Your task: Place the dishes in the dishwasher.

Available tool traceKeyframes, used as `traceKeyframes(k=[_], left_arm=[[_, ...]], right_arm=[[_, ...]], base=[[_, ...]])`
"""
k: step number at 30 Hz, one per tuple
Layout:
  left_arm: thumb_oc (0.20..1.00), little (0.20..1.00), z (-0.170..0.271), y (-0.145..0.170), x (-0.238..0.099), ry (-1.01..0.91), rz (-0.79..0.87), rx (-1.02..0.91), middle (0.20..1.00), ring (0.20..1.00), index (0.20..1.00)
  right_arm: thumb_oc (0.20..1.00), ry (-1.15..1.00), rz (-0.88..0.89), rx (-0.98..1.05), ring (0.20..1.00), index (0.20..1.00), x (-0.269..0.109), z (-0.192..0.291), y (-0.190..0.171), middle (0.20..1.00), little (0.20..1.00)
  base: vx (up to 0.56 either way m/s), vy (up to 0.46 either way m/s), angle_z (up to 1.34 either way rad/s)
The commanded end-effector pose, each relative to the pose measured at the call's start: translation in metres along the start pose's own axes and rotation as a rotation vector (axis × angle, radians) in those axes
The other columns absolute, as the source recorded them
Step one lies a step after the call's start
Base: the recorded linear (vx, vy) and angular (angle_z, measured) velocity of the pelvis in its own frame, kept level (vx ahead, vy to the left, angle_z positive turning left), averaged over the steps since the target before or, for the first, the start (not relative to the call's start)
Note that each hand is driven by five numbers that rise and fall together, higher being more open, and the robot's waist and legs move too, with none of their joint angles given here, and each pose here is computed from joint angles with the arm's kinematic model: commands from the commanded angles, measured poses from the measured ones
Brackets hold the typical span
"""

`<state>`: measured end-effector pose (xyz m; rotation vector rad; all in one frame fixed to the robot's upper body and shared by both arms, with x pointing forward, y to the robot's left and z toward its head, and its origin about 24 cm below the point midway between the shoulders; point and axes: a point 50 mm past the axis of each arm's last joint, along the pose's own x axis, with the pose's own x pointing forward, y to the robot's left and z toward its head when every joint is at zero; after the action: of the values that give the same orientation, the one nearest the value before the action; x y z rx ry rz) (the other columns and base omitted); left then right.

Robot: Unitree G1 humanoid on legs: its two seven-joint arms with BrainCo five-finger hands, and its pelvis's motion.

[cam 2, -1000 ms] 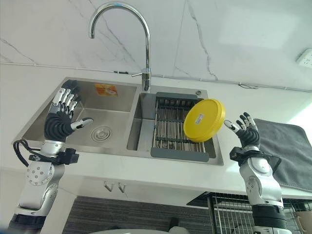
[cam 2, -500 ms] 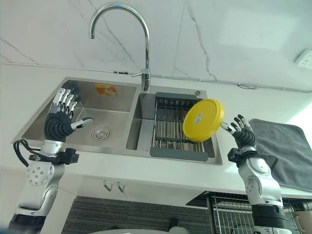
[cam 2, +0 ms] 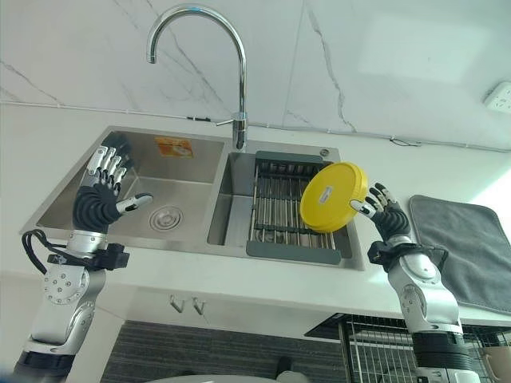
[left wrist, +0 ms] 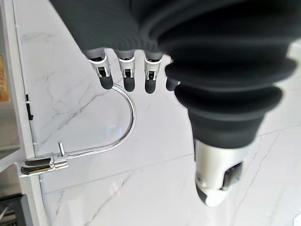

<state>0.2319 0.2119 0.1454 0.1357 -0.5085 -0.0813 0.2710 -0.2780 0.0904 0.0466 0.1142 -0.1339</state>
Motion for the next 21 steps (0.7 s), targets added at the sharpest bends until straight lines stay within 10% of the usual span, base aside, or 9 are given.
traceKeyframes(k=[1,21], left_arm=[[1.000,1.000,0.012,0.008,0.011,-0.069,-0.009,-0.019,1.000,1.000,1.000],[1.000,1.000,0.010,0.009,0.007,-0.060,-0.011,0.000,1.000,1.000,1.000]], right_arm=[[1.000,-0.151,0.078,0.013,1.000,1.000,0.013,0.045,0.006,1.000,1.000],[1.000,-0.109,0.191,0.154,1.000,1.000,0.015,0.037,0.019,1.000,1.000]], base=[[0.00,0.000,0.00],[0.01,0.002,0.00]])
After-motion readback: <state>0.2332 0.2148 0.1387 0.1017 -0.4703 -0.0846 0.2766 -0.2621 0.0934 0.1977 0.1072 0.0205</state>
